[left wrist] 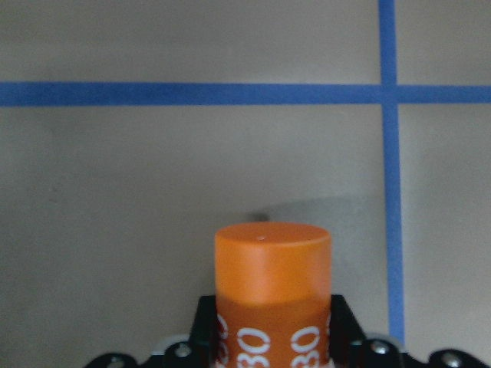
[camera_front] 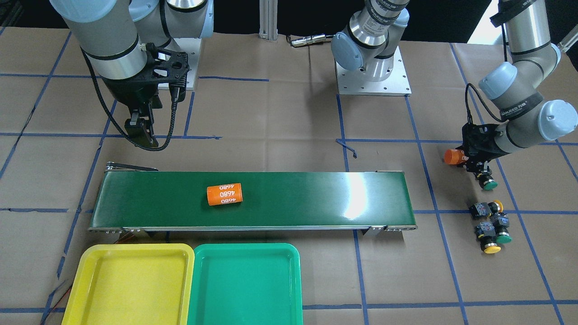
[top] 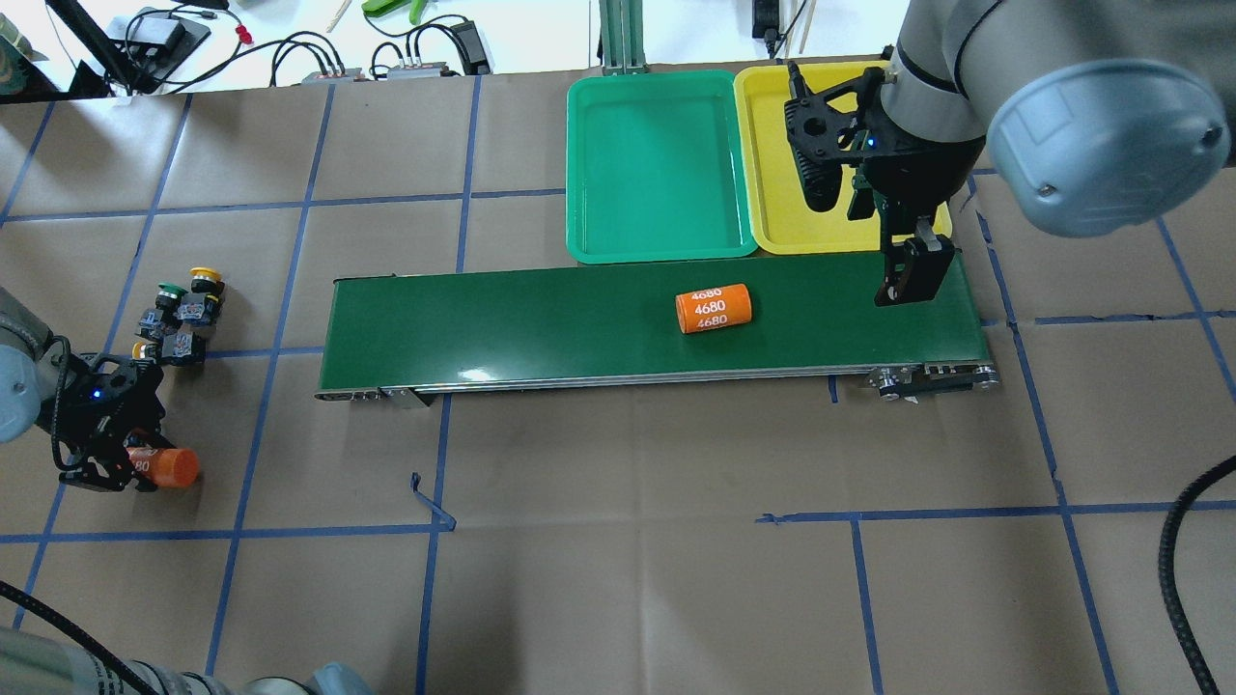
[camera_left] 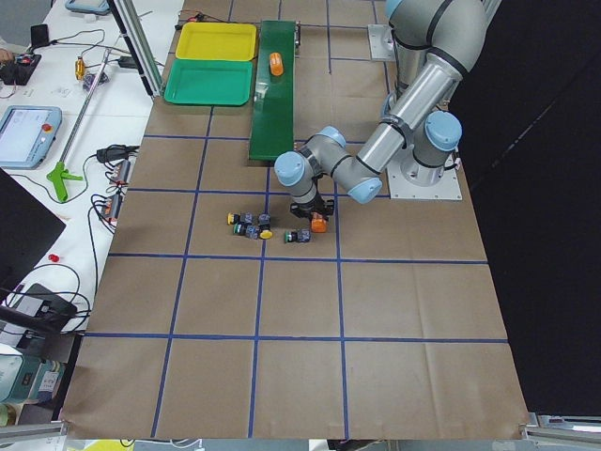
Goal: Sort buttons by color to trays
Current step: 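Carry the second orange cell onto the belt and release it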
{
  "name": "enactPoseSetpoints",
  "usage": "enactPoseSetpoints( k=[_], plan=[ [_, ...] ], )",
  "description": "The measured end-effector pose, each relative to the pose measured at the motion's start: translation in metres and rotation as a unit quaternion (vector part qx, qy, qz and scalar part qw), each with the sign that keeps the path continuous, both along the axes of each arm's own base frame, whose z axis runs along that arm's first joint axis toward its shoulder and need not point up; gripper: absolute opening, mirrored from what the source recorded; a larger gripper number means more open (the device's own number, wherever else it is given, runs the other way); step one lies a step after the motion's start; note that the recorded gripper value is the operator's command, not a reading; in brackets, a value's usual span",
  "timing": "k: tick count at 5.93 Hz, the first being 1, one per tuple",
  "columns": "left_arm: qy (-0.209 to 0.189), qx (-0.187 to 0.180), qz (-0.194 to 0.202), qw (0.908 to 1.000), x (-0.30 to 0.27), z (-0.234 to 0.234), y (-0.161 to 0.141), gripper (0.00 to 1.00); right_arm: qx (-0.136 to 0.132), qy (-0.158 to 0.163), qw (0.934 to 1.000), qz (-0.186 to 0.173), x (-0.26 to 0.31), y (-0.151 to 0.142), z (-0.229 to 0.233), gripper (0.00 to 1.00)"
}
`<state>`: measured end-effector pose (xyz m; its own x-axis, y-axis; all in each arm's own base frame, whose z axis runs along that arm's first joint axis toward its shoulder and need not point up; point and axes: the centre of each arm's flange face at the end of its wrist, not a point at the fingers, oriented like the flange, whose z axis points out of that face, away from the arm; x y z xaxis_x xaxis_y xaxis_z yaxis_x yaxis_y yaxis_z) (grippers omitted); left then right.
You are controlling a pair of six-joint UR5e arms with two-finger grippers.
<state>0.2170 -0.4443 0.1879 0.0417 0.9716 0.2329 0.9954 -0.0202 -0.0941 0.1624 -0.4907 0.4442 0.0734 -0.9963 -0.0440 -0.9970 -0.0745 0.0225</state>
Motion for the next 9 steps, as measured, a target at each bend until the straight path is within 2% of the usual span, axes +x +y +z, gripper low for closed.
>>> enactPoseSetpoints(
  k=[1,2,4,5,7,9],
  plan=[
    [0.007,-0.027,0.001,0.9996,-0.013,0.017,-0.016,0.00,0.000,0.000,1.0000,0.000,0.000,0.000,0.000,1.00],
    [0.002,-0.037,-0.001,0.9993,-0.038,0.045,-0.042,0.00,0.000,0.000,1.0000,0.000,0.000,0.000,0.000,1.00],
    [-0.015,-0.037,-0.005,0.9992,-0.118,0.110,-0.102,0.00,0.001,0.000,1.0000,0.001,0.000,0.000,-0.001,1.00],
    [-0.024,-0.040,0.001,0.9989,-0.164,0.128,-0.120,0.01,0.001,0.000,1.0000,0.001,0.000,0.000,-0.001,1.00],
    [-0.037,-0.037,0.034,0.9981,-0.251,0.131,-0.134,0.01,0.000,0.000,1.0000,0.001,0.000,0.001,0.000,1.00],
    [-0.048,-0.024,0.053,0.9971,-0.313,0.104,-0.130,0.06,0.001,-0.002,1.0000,-0.002,0.001,0.000,-0.002,1.00]
  ],
)
